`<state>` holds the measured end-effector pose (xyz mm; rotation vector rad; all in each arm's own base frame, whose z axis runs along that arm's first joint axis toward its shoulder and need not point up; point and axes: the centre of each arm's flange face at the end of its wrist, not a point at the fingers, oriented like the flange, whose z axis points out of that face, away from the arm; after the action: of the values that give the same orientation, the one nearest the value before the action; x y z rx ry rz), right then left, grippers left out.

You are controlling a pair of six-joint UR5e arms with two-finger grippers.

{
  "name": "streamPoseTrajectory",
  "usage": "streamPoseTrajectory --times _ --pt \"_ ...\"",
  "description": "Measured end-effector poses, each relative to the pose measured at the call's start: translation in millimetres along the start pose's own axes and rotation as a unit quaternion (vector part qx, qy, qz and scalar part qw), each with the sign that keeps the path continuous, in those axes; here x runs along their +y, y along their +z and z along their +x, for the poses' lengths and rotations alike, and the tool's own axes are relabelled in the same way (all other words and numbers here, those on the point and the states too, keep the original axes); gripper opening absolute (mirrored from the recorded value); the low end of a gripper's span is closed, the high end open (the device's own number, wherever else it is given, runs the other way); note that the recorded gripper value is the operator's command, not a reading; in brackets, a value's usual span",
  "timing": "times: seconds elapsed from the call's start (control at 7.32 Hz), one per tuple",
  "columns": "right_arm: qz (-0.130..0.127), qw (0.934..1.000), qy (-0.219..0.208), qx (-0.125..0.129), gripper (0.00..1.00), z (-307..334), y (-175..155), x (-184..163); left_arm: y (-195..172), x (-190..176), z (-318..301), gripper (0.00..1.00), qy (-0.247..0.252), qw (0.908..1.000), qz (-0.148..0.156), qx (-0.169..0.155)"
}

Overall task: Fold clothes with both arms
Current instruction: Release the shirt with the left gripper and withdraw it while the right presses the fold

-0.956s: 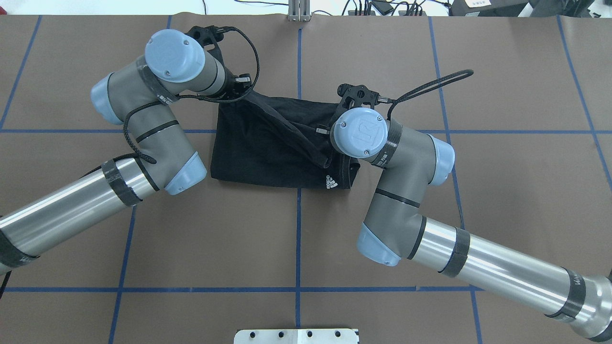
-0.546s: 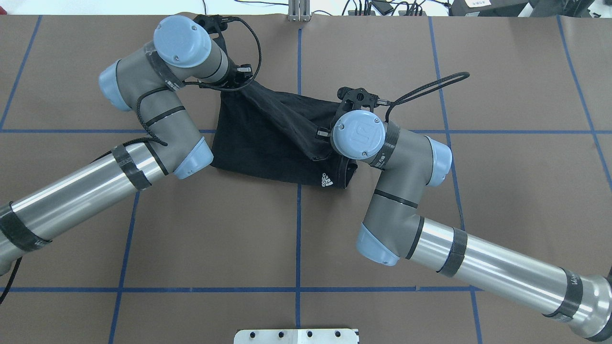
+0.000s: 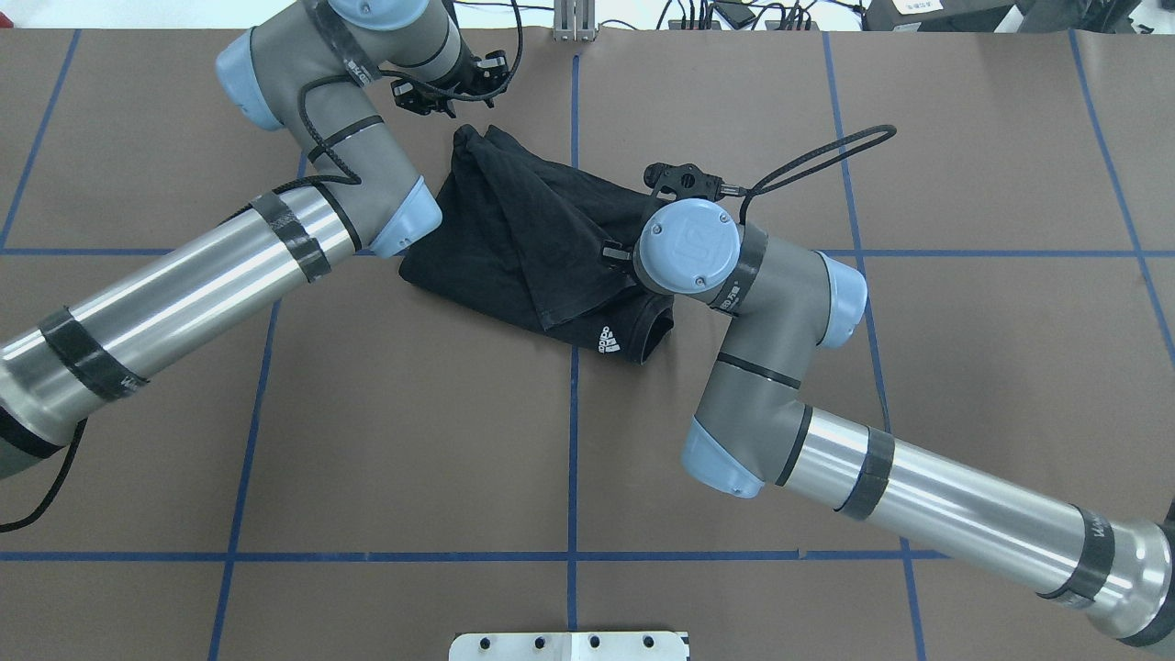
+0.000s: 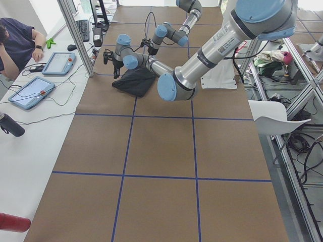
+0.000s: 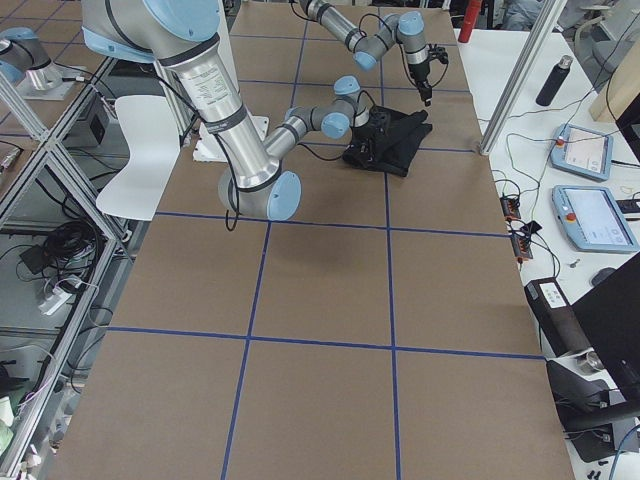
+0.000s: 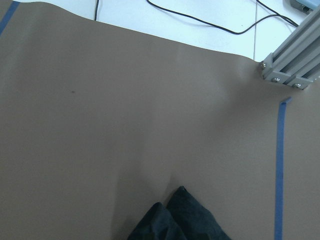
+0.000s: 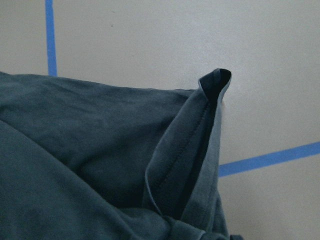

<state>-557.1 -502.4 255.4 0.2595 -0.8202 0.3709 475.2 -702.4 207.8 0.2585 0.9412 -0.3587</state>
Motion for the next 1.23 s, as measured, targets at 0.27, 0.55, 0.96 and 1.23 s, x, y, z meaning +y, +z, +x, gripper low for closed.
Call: streamPoseTrajectory --times 0.27,0.55,0.96,1.23 --pt "-0.041 0.9988 0.004 -0.025 1.00 -15.8 -25.3 -25.4 -22.9 -9.9 -8.2 1.00 0.049 0.9975 -0.040 0.031" --pt "-0.046 0.9989 0.000 -0.010 1.00 -50.4 -44.4 -18.8 -27.6 -0.9 -70.4 1.00 0.137 0.9886 -0.050 0.038" --pt "-0.001 0.9975 -0.051 0.049 0.92 -104.9 -49.0 52.9 -37.2 -2.3 -154.2 1.00 0.209 0.9759 -0.053 0.035" --pt "0.033 0.9896 -0.094 0.103 0.87 -147.1 -31.4 74.8 -37.6 -0.4 -176.7 1.00 0.219 0.9736 -0.053 0.036"
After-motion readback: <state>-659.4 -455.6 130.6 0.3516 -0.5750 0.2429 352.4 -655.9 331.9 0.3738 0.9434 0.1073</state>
